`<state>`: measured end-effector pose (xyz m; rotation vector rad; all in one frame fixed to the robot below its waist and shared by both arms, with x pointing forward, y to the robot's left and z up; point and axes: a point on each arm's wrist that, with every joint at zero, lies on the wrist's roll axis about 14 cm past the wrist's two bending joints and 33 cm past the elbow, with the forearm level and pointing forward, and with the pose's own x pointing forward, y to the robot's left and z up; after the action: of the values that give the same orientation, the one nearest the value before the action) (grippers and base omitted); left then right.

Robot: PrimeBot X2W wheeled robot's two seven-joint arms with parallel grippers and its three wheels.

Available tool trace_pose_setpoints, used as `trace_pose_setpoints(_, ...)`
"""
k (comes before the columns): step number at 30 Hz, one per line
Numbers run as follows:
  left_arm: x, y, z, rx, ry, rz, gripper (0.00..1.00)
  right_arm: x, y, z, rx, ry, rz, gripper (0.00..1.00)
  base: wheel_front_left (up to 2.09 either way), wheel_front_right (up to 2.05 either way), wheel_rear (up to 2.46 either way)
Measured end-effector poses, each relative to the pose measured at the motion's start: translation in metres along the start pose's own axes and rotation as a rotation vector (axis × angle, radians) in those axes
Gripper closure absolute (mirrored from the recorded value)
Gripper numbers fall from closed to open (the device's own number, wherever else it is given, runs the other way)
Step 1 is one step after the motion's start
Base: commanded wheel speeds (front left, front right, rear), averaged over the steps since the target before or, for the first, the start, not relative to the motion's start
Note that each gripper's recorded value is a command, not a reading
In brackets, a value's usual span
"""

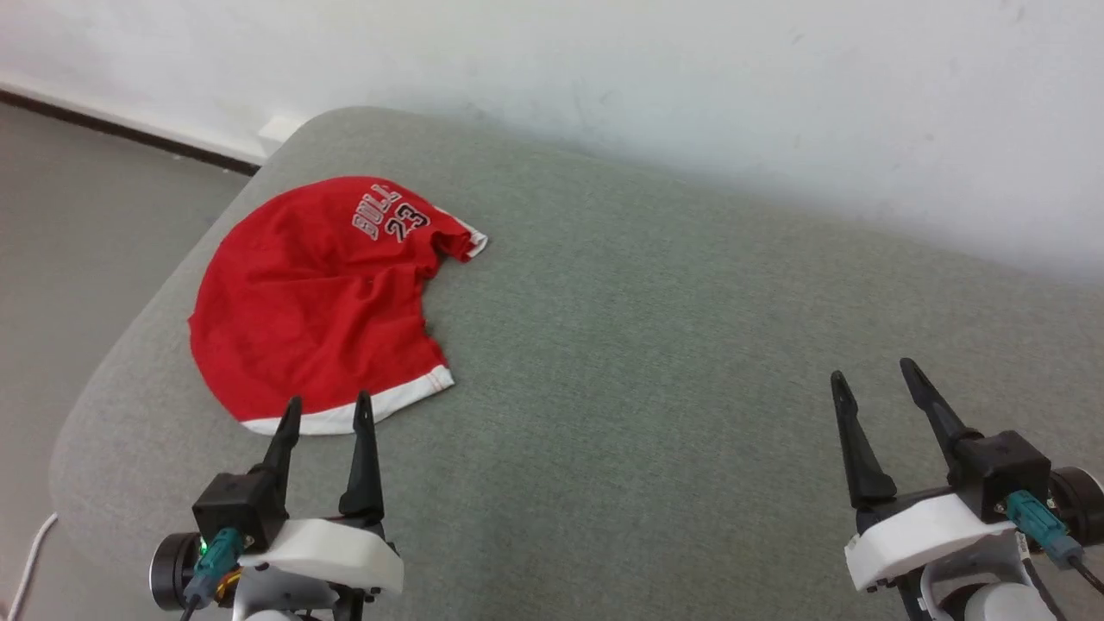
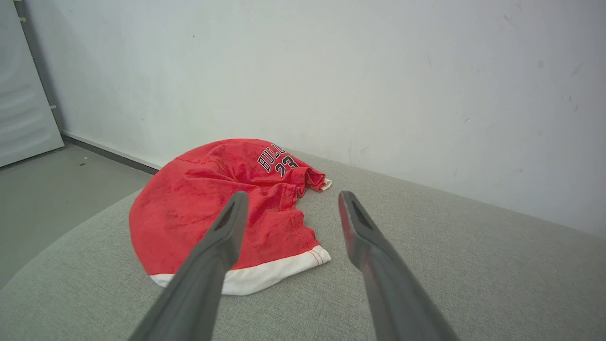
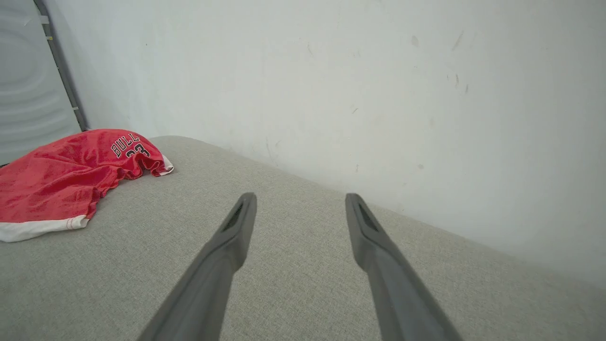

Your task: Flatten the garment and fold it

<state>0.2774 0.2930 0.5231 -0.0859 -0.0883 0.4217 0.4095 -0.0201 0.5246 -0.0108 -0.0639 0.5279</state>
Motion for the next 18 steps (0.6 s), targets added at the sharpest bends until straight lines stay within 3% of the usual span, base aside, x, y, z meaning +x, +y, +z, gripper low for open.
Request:
trace_pose_setpoints(10, 0.000, 0.023, 0.006, 0.000, -0.024, 0.079, 0.00, 0.018, 0.018, -0.005, 0.001, -0.001, 0.063, 0.00, 0.00, 0.00, 0.00)
trace_pose_setpoints(18, 0.031, 0.026, 0.029, 0.036, -0.093, 0.077, 0.00, 0.030, 0.022, -0.012, 0.003, 0.002, 0.084, 0.00, 0.00, 0.00, 0.00)
